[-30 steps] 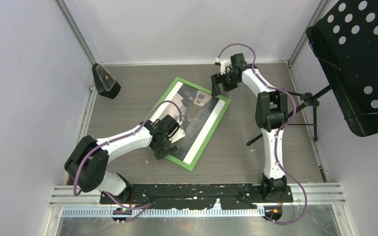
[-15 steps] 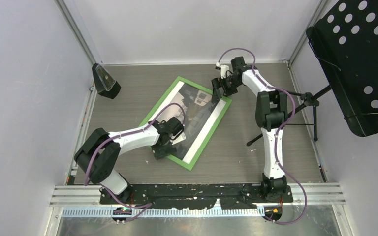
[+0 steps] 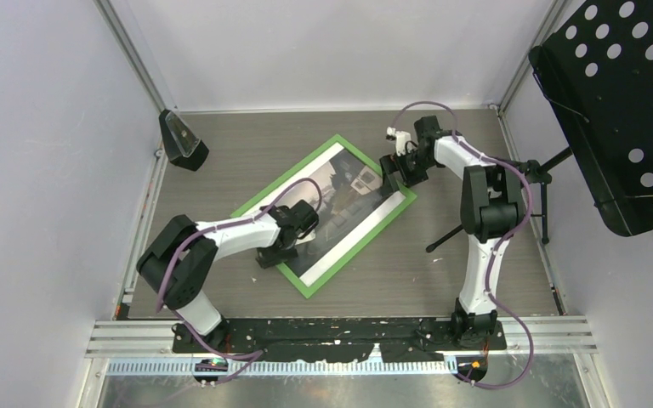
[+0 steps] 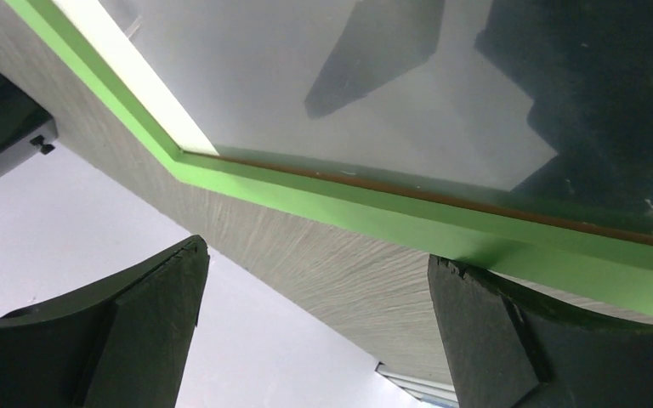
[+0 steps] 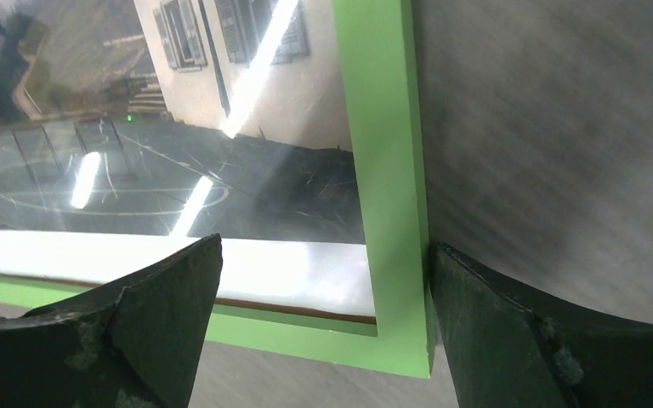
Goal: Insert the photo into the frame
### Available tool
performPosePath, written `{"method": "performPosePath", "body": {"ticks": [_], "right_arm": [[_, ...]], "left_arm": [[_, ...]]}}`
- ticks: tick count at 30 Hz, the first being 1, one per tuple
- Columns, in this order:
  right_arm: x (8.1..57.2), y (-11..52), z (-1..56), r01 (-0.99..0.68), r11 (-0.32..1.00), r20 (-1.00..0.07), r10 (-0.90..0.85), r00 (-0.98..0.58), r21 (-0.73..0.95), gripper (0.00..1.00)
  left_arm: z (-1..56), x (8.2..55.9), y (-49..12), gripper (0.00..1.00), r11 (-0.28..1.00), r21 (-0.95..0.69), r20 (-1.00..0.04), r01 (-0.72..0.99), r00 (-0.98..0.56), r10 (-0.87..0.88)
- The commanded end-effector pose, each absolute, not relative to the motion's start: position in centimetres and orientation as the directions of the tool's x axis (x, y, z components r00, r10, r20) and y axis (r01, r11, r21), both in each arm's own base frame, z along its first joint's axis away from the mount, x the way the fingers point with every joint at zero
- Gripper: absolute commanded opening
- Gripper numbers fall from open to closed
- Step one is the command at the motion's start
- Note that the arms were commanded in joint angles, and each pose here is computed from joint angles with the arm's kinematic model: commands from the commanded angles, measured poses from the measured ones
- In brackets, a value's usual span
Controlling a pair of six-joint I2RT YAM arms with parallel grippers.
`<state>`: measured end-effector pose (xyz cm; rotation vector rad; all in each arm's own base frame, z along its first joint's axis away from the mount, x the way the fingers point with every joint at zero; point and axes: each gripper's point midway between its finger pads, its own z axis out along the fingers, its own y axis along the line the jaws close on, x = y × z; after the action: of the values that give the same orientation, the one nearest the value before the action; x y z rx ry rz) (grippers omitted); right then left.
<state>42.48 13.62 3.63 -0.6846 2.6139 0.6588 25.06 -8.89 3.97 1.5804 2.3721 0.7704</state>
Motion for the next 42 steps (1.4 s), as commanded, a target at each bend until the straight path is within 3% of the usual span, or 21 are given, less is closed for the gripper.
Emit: {"method": "performPosePath", "body": {"ticks": [1, 28, 42], "right_arm": [[37.6, 14.8, 5.7, -0.537, 0.740, -0.403, -0.383, -0.831, 0.404, 0.97], [27.4, 12.3, 6.1, -0.554, 0.717, -0.341, -0.440, -0.831, 0.424, 0.97], [29.5, 11.9, 7.7, -0.560, 0.749, -0.409, -0.414, -0.813, 0.354, 0.96]], "left_arm": [[5.8, 30.3, -11.6, 1.00, 0.388, 0.621, -0.067, 0.681, -0.446, 0.892], [5.7, 35.8, -10.7, 1.00, 0.574, 0.528, -0.070, 0.626, -0.642, 0.764], [9.8, 33.3, -8.4, 0.99, 0.763, 0.370, -0.230, 0.530, -0.744, 0.628]]}}
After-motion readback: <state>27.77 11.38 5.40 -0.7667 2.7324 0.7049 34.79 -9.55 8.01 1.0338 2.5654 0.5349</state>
